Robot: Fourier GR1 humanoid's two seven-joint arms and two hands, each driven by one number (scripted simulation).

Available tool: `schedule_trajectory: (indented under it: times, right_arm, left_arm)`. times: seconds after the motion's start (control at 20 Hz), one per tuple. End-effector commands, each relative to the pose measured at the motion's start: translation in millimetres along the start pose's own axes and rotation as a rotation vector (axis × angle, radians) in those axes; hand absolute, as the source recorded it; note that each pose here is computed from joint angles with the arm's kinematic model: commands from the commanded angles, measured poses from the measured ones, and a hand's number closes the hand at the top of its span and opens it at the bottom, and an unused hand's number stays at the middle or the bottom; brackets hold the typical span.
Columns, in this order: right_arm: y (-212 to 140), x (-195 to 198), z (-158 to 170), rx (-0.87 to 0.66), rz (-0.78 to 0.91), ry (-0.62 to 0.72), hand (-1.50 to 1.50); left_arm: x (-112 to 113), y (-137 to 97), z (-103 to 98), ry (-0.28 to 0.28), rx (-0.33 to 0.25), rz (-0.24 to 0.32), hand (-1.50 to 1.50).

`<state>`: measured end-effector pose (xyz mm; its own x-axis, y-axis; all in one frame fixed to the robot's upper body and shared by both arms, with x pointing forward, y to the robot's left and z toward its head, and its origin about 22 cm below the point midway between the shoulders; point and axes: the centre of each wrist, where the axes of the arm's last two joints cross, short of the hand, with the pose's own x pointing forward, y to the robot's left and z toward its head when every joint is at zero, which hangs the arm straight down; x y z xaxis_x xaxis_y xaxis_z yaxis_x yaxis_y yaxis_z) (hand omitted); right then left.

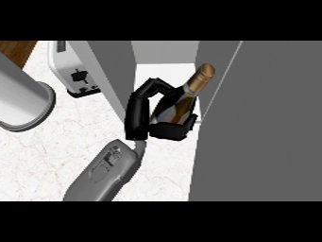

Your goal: Pick up the wine, place it into the cabinet and close the cabinet

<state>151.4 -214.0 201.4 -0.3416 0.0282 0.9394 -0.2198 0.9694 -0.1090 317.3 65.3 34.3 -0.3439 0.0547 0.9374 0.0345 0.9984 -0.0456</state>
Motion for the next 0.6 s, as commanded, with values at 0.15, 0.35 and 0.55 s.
schedule_trajectory:
  times: [0.15, 0.35, 0.55]
  right_arm:
    - [-7.5, 17.5, 22.2, 0.024, -0.022, -0.02, -1.5]
    - [-13.4, 11.0, 7.6, 0.016, -0.032, -0.041, -1.5]
    - [-0.5, 19.8, 8.4, 0.02, -0.035, -0.045, -1.5]
  left_arm:
    - [-8.3, 20.9, -21.5, 0.0, 0.046, -0.012, 1.5]
    - [-21.3, 31.9, -26.1, -0.026, 0.063, 0.021, 1.5]
    - [-11.0, 37.5, -51.8, 0.032, 0.05, 0.027, 1.5]
